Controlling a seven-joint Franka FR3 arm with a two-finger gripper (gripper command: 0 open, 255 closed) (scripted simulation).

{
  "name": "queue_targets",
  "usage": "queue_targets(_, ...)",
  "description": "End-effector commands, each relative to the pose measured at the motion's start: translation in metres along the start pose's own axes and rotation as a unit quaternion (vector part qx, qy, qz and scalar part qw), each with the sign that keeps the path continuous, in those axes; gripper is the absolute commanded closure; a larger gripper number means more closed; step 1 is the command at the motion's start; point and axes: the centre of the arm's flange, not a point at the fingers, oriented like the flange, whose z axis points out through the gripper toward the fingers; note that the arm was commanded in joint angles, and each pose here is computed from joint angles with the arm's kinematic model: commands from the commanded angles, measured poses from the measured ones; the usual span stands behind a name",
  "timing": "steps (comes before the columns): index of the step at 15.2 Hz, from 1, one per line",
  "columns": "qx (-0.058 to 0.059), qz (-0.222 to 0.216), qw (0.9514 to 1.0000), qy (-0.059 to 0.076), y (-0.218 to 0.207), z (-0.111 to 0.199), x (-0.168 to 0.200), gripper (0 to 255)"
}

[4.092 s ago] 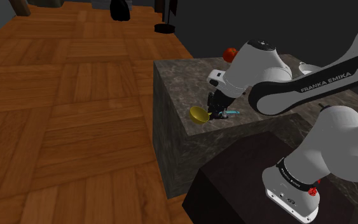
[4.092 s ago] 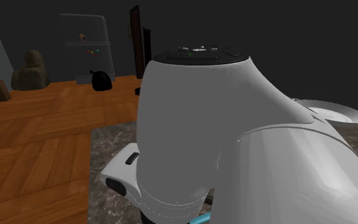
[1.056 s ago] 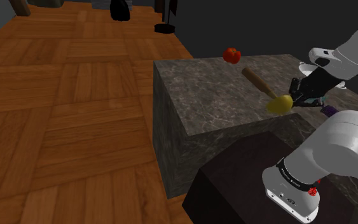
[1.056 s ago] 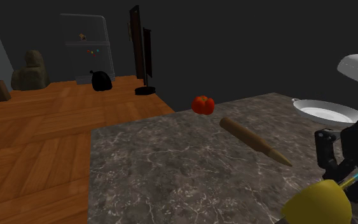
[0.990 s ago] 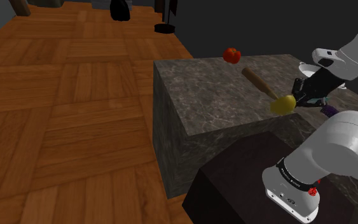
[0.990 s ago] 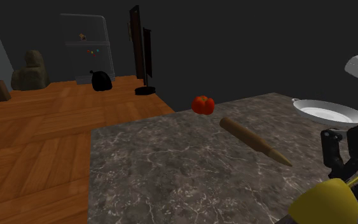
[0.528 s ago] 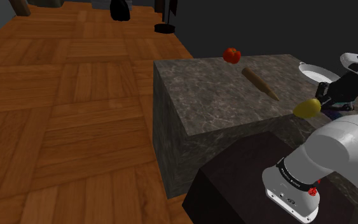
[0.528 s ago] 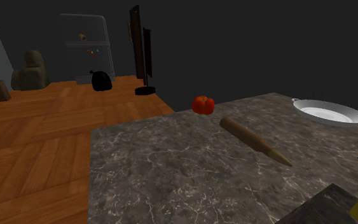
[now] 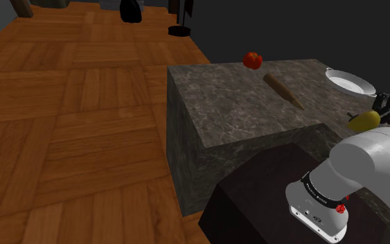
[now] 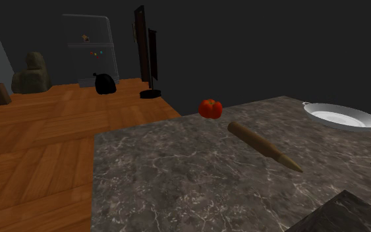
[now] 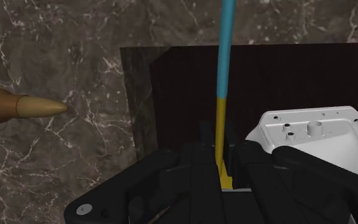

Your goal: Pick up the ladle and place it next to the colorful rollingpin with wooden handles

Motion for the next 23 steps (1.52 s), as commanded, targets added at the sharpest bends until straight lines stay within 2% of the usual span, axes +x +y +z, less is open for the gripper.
queue_targets(1, 0.001, 0.000, 1.0000, 0.000, -0.014, -0.002, -0.025, 255)
queue_targets(23, 0.001, 0.000, 1.0000, 0.000, -0.128, -0.045, -0.289, 255)
